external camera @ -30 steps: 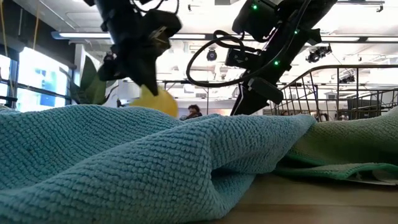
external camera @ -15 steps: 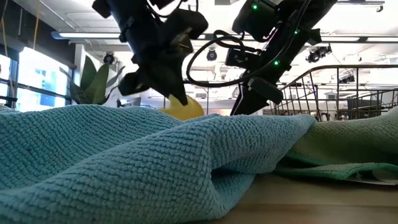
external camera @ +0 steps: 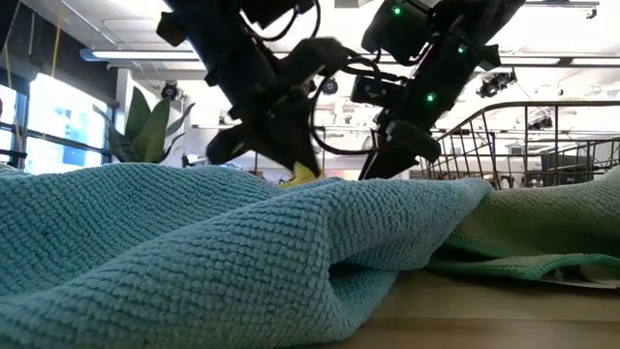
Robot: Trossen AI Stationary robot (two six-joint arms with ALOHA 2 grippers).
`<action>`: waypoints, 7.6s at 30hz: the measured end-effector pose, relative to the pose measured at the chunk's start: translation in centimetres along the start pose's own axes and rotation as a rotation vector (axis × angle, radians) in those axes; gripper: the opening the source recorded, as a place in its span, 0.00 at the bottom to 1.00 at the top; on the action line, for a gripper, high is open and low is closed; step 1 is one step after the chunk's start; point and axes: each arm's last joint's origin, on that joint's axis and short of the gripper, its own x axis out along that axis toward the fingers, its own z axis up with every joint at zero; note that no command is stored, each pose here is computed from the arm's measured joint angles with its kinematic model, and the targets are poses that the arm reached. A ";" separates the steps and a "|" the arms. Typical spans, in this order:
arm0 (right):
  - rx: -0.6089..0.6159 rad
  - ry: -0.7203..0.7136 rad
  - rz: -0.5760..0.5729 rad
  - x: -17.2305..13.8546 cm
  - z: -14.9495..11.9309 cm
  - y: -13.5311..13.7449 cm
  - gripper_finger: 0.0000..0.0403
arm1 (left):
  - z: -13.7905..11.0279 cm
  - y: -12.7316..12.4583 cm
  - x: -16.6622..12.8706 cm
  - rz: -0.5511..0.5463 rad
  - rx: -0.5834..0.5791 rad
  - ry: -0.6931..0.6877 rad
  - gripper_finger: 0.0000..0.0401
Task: Fold microfiber towels
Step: Fold the yellow microfiber cloth
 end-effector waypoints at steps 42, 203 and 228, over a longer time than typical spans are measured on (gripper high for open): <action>0.011 -0.029 -0.004 0.0 0.3 0.0 0.37 | -7.6 4.0 -1.6 -0.022 1.042 0.000 0.62; 1.124 -0.067 0.360 0.7 1.8 0.2 0.37 | 1.2 8.2 4.2 -0.070 0.884 0.054 0.50; 1.298 -0.129 0.198 0.4 4.1 -6.7 0.37 | 6.0 13.8 0.6 0.292 0.169 -0.034 0.50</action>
